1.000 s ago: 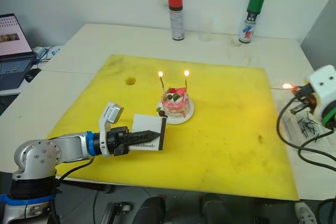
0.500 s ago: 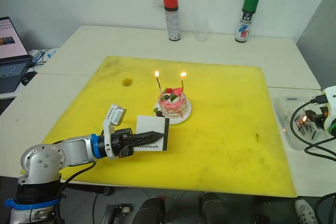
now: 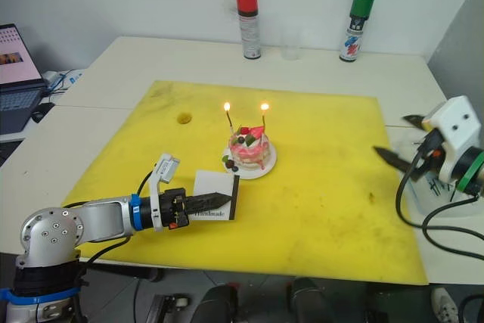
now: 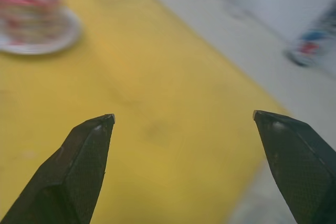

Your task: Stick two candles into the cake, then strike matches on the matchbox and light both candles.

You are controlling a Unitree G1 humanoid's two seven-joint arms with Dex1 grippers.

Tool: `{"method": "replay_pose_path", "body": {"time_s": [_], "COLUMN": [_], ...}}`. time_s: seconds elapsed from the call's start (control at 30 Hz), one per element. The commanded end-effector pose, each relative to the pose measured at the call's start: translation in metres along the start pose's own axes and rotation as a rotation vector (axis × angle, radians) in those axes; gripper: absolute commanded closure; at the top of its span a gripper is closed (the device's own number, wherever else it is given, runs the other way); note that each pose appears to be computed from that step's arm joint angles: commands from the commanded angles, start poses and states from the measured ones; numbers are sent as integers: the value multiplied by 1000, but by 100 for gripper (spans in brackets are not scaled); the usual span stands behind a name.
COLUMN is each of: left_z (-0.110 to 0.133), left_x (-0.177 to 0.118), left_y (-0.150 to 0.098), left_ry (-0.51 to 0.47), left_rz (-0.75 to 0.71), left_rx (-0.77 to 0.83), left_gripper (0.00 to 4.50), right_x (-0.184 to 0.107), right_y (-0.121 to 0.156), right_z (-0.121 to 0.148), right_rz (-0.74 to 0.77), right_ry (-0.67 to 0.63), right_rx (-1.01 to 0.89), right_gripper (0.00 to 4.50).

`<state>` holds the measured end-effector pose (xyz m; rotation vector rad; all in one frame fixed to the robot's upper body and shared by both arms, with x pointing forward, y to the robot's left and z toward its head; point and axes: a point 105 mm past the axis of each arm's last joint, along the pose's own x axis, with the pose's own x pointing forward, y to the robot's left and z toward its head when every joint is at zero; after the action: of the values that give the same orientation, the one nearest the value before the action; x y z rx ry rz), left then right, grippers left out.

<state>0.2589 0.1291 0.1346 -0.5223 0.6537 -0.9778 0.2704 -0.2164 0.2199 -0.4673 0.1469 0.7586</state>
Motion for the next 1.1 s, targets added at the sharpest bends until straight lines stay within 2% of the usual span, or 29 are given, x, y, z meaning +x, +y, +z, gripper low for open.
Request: {"method": "replay_pose_path", "body": {"time_s": [0.03,0.17,0.43,0.67,0.73,0.93,1.03,1.1], "left_z": [-3,-21,-22,-4,-4,7,29,47], "left_x": [9,17,11,-17,-24,-56,-81,-107], "left_y": [-1,8,24,6,4,-4,3,13], "left_ry": [25,100,177,168,180,138,65,44], "left_rz": [9,52,154,166,184,252,359,477], "left_rx": [-24,-71,-14,163,217,402,564,694], "left_gripper": [450,450,233,33,33,33,33,33], "right_x": [9,20,26,21,21,14,9,0], "right_y": [43,73,78,74,70,42,27,16], "right_z": [15,21,19,23,23,30,40,47], "right_rz": [235,378,404,386,373,303,266,265], "right_ry": [-28,-34,-16,-18,-12,1,-29,-15], "right_rx": [20,-10,-55,-80,-91,-176,-237,-259], "right_gripper": [7,7,0,0,0,0,0,0]}}
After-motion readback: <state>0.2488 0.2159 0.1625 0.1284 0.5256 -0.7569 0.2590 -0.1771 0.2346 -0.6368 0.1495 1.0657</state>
